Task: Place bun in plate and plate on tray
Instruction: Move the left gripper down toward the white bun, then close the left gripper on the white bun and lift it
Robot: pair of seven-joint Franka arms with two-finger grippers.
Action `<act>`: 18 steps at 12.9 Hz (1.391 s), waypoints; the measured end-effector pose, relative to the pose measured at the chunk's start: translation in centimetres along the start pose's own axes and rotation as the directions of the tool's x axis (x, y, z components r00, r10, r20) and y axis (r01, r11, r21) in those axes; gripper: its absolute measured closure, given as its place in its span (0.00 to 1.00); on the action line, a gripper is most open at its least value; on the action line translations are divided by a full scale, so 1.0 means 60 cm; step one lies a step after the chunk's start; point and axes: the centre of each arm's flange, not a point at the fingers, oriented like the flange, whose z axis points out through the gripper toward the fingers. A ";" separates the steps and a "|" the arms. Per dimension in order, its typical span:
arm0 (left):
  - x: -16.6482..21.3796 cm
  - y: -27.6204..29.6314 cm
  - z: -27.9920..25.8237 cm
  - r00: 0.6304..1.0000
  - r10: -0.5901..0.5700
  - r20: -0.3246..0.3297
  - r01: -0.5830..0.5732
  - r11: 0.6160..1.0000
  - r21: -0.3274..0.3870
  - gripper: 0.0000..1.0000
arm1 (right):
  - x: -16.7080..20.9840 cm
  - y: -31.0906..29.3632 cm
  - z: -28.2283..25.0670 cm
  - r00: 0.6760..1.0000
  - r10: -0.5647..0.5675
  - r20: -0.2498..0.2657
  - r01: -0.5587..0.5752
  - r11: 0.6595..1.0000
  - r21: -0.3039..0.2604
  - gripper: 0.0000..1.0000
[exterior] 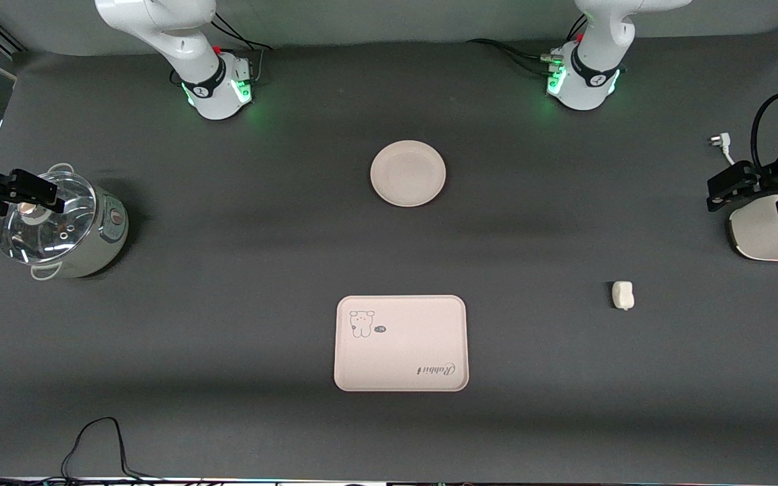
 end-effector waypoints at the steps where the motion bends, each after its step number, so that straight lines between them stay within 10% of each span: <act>1: 0.000 0.000 -0.001 1.000 -0.001 0.000 0.001 1.000 0.000 0.00 | 0.000 0.000 0.000 1.000 0.000 0.000 0.000 1.000 0.000 0.00; 6: 0.005 0.004 0.022 1.000 0.004 0.027 -0.004 1.000 -0.003 0.00 | 0.000 0.000 0.000 1.000 0.000 0.000 0.000 1.000 0.000 0.00; 18: 0.068 0.011 0.582 0.999 -0.029 0.032 0.028 0.999 0.024 0.00 | 0.002 0.000 0.006 1.000 0.000 0.007 0.000 1.000 0.000 0.00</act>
